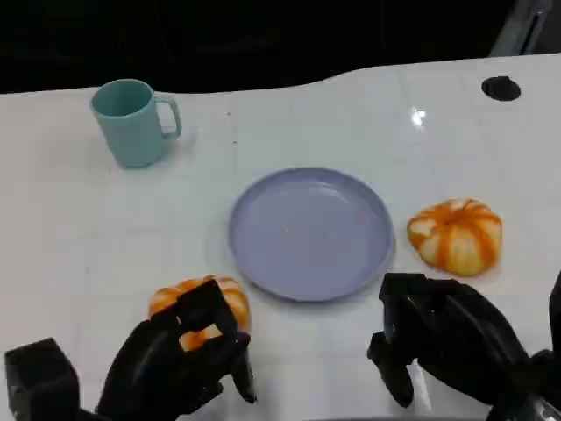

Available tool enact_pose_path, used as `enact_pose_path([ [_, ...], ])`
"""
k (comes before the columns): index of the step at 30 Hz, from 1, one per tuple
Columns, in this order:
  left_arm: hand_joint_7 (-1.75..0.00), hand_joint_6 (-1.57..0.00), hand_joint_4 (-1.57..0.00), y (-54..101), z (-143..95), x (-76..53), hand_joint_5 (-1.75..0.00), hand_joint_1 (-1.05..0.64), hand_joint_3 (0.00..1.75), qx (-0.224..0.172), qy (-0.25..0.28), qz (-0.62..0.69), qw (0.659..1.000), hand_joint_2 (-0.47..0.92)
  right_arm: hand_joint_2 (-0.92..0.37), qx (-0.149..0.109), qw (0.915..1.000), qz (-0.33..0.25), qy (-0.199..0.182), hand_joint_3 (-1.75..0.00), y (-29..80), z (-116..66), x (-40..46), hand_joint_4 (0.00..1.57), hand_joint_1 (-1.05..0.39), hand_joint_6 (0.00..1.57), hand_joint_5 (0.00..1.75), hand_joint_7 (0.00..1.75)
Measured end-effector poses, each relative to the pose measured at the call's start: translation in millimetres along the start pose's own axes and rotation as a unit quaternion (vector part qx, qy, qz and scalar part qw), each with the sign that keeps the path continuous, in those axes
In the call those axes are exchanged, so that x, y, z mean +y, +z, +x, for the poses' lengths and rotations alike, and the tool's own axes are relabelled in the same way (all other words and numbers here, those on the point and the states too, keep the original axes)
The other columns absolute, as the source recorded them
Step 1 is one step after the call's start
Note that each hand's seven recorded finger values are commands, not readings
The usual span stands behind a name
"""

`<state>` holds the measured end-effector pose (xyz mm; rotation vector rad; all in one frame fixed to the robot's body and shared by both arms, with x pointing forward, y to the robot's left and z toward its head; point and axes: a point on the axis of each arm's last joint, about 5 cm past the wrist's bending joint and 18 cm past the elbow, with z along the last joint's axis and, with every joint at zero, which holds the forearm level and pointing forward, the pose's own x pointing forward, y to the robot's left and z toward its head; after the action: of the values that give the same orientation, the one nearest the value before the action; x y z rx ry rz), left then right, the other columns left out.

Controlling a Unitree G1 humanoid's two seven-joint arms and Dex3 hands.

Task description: Grasp the bread from the table and place it into the plate.

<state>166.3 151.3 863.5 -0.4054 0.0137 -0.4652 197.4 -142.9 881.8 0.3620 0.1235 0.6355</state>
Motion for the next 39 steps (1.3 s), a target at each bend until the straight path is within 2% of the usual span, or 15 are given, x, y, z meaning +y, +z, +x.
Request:
enact_pose_path([
  [25, -1.75, -0.62, -0.83, 0.3, 0, 0.5, -1.75, -0.59, 0.28, 0.001, 0.0, 0.002, 1.0, 0.92, -0.92, 0.0, 1.0, -0.001, 0.0, -0.37, -0.1, 0.2, 0.3, 1.28, -0.94, 1.11, 1.63, 1.55],
  [30, -1.73, -0.52, -0.71, 2.2, -1, 1.3, -1.75, -0.6, 0.3, -0.003, 0.002, 0.007, 1.0, 0.92, -0.92, 0.0, 1.0, -0.001, 0.0, -0.37, 0.0, 0.2, 0.3, 1.28, -0.94, 1.1, 1.63, 1.55],
  [34, -1.49, -0.45, -0.51, 5.3, -1, 1.9, -1.73, -0.64, 0.26, -0.016, 0.004, 0.026, 1.0, 0.92, -0.92, -0.001, 1.0, -0.001, 0.0, -0.36, 0.0, 0.2, 0.3, 1.27, -0.94, 1.09, 1.63, 1.55],
  [37, -1.13, -0.39, -0.41, 10.5, 0, 3.1, -1.49, -0.7, 0.25, -0.036, 0.0, 0.064, 0.997, 0.92, -0.92, -0.001, 1.0, -0.001, 0.0, -0.36, 0.1, 0.4, 0.3, 1.28, -0.94, 1.09, 1.63, 1.55],
  [38, -0.92, -0.4, -0.41, 13.2, 1, 3.9, -1.36, -0.72, 0.23, -0.047, -0.002, 0.082, 0.996, 0.92, -0.92, -0.001, 1.0, -0.002, 0.0, -0.36, 0.3, 0.5, 0.3, 1.28, -0.94, 1.1, 1.63, 1.55],
  [39, -0.79, -0.4, -0.41, 16.3, 2, 4.9, -1.27, -0.72, 0.23, -0.058, -0.003, 0.099, 0.993, 0.92, -0.92, -0.002, 1.0, -0.002, 0.0, -0.36, 0.5, 0.8, 0.3, 1.28, -0.94, 1.1, 1.63, 1.55],
])
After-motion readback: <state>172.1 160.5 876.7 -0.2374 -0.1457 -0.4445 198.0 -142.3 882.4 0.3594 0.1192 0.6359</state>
